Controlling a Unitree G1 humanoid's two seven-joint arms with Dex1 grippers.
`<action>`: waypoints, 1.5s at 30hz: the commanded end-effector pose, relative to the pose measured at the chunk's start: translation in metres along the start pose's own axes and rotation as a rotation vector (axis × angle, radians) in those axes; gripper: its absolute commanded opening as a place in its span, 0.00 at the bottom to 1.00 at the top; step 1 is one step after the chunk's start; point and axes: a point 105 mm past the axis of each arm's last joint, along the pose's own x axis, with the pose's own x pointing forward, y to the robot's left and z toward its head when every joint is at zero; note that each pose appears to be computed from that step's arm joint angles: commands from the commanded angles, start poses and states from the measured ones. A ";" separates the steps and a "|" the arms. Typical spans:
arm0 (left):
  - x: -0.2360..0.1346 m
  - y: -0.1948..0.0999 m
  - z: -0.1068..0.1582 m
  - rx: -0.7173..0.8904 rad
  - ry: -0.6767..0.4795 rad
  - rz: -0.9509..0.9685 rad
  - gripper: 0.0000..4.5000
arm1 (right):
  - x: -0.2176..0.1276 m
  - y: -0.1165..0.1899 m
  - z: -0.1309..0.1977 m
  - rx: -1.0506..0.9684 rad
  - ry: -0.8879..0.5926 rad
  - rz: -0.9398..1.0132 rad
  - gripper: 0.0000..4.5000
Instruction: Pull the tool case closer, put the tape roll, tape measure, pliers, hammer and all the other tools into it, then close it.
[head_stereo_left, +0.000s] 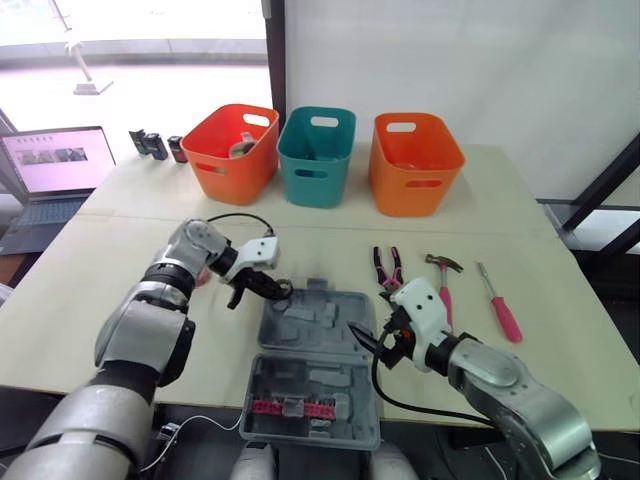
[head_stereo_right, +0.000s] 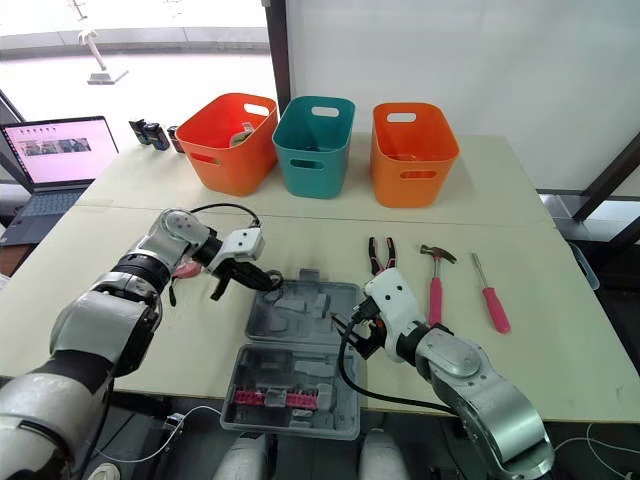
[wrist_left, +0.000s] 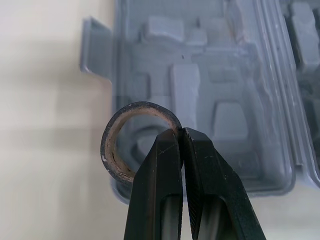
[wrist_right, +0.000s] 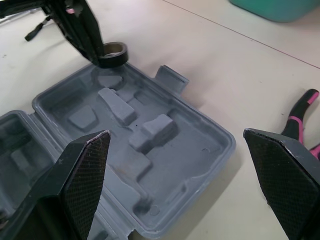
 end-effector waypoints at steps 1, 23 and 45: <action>-0.001 -0.002 -0.001 0.031 0.033 -0.018 0.02 | -0.006 -0.001 0.013 -0.021 -0.049 -0.026 1.00; 0.006 -0.001 -0.009 0.038 0.078 0.008 0.44 | -0.007 -0.002 0.011 -0.018 -0.041 -0.039 1.00; -0.021 0.018 0.009 -0.072 -0.186 0.205 0.35 | -0.004 -0.001 0.008 -0.019 -0.029 -0.024 1.00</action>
